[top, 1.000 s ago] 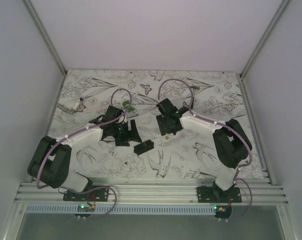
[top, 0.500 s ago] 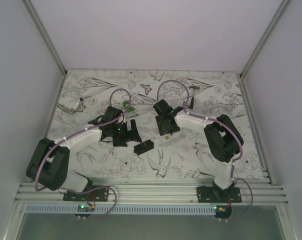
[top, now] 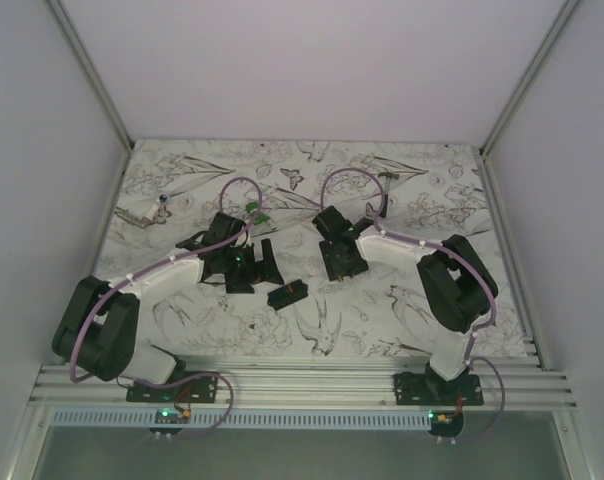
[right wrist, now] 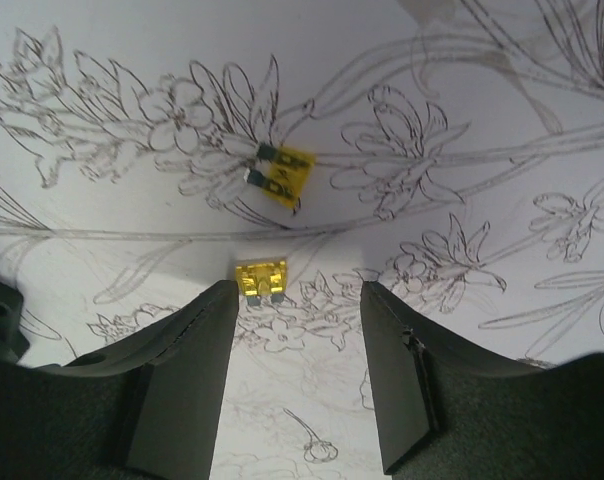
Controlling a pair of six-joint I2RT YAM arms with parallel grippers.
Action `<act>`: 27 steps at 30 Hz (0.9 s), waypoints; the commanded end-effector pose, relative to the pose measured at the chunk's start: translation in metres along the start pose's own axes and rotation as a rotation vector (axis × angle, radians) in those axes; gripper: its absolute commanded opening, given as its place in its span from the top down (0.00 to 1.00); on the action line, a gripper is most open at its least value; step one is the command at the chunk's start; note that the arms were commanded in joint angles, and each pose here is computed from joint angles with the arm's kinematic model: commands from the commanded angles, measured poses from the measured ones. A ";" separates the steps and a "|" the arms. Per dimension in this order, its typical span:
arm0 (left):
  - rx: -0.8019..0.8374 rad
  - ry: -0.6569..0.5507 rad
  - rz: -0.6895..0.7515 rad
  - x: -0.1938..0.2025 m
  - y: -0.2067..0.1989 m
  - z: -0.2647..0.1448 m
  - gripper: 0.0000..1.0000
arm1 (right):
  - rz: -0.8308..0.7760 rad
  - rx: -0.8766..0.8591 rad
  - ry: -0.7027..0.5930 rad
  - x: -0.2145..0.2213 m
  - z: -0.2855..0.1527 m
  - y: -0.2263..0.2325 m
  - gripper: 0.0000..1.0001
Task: Snap on the fuse box
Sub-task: Pick up the fuse from the center of the board.
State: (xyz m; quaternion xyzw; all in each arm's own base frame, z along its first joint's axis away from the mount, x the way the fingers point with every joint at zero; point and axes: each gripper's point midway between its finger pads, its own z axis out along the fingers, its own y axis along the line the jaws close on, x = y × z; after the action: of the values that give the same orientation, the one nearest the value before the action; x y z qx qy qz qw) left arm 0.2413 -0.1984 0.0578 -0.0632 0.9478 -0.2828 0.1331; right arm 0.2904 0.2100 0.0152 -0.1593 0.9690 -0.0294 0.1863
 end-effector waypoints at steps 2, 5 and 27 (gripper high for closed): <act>-0.014 0.022 0.001 0.007 0.005 -0.002 0.00 | 0.008 0.008 0.033 0.012 -0.008 -0.005 0.42; -0.010 0.019 0.002 0.006 0.004 -0.003 0.00 | 0.020 -0.059 0.001 -0.001 -0.013 0.009 0.42; -0.010 0.016 0.000 0.006 0.004 -0.004 0.00 | -0.048 -0.098 0.021 -0.012 0.005 0.015 0.54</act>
State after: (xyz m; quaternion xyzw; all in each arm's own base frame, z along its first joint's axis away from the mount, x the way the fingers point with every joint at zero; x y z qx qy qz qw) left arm 0.2414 -0.1983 0.0577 -0.0636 0.9479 -0.2825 0.1330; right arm 0.2878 0.2251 0.0131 -0.1916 0.9678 0.0067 0.1631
